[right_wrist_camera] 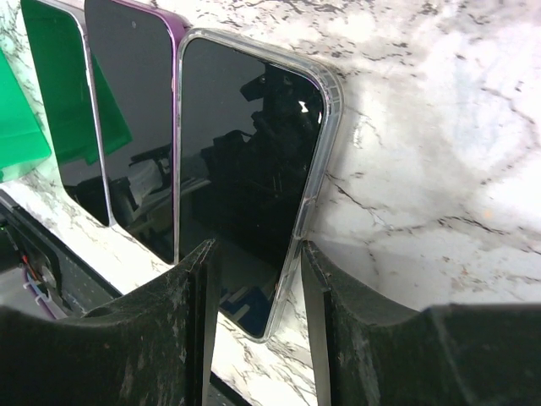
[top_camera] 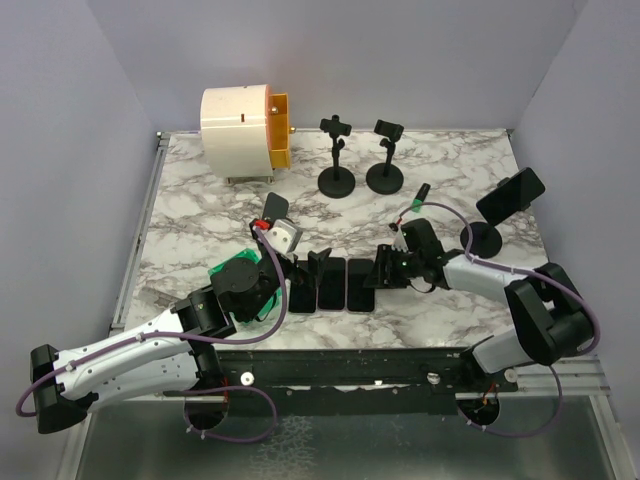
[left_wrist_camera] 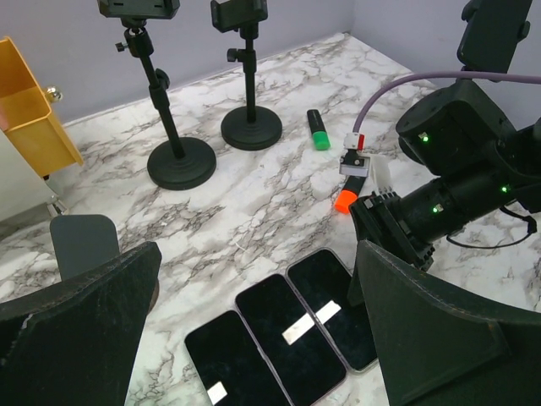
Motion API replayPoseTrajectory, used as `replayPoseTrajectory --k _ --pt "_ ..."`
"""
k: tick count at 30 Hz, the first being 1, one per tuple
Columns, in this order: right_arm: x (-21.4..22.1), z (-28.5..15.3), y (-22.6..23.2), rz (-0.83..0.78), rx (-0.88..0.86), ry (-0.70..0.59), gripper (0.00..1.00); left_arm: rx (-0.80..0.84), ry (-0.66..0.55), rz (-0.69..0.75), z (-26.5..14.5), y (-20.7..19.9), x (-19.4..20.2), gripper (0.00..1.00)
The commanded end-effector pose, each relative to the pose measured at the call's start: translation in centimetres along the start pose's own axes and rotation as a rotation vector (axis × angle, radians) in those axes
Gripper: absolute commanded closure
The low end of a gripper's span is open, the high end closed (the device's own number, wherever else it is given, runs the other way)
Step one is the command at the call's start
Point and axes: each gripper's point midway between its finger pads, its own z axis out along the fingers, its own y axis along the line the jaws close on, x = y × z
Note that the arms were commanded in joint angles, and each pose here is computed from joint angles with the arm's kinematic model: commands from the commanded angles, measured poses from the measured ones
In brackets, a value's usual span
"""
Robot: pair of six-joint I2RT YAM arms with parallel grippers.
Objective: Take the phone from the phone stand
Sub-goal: Place the phone at the center of the board.
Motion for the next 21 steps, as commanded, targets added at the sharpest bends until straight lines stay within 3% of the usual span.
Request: replayPoseTrajectory --k 1,15,21 --pt "0.1 1.0 0.8 0.001 -0.006 0.015 0.53 0.022 0.003 -0.005 -0.1 -0.4 0.1 0.01" --pt "-1.5 1.5 3.4 -0.041 -0.033 0.000 0.52 0.009 0.011 0.009 0.0 -0.2 0.4 0.01" --pt "-6.2 -3.1 6.3 -0.144 -0.008 -0.161 0.49 -0.012 0.008 0.010 0.0 0.2 0.3 0.01"
